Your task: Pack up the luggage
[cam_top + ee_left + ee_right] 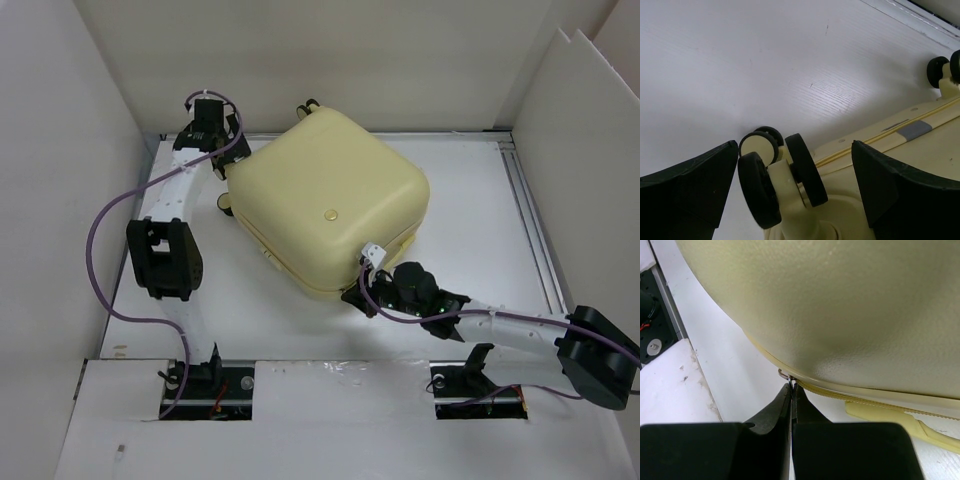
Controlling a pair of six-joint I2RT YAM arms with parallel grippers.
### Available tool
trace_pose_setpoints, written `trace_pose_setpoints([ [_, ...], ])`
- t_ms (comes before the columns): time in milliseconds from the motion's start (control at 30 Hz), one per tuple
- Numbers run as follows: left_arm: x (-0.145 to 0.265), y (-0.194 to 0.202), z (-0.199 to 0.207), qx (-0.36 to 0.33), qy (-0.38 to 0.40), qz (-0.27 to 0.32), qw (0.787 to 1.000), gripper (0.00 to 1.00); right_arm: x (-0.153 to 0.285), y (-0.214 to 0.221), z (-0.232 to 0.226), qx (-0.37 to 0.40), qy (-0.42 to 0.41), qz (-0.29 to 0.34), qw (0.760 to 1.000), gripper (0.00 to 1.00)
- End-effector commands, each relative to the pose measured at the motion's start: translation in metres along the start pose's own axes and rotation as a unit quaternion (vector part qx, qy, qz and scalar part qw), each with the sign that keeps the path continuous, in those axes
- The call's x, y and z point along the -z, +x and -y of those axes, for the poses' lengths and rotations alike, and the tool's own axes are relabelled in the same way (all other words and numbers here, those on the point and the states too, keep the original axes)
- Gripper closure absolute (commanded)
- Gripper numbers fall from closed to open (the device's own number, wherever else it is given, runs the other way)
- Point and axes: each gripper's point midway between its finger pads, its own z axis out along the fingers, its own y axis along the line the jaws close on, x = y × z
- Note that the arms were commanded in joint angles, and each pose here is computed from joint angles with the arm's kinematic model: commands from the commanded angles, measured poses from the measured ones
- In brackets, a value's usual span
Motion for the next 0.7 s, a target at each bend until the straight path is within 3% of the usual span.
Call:
trace_pose_setpoints([
  [0, -0.007, 0.024, 0.006, -0.002, 0.016, -0.044, 0.999, 0.08, 0.003, -0.026, 0.030, 0.002, 0.078, 0.057, 0.995, 1.00],
  [33, -0.008, 0.027, 0.010, -0.002, 0.028, -0.049, 0.998, 0.14, 0.004, -0.030, 0.029, 0.003, 0.077, 0.062, 0.995, 1.00],
  [167, -0.014, 0.032, 0.014, -0.008, 0.037, -0.059, 0.998, 0.68, 0.007, -0.031, 0.030, 0.002, 0.081, 0.062, 0.995, 1.00],
  [200, -0.013, 0.035, 0.015, -0.009, 0.041, -0.066, 0.997, 0.91, 0.008, -0.031, 0.032, 0.002, 0.087, 0.063, 0.994, 1.00],
  [233, -0.013, 0.035, 0.015, -0.009, 0.041, -0.066, 0.997, 1.00, 0.009, -0.034, 0.031, 0.002, 0.086, 0.068, 0.994, 1.00],
  [467, -0.014, 0.032, 0.007, -0.054, 0.031, -0.059, 0.996, 1.00, 0.014, -0.027, 0.044, -0.009, 0.128, 0.044, 0.991, 1.00],
  [667, -0.021, 0.040, 0.010, -0.112, 0.057, -0.070, 0.990, 1.00, 0.054, -0.022, 0.067, -0.021, 0.232, 0.004, 0.973, 1.00],
])
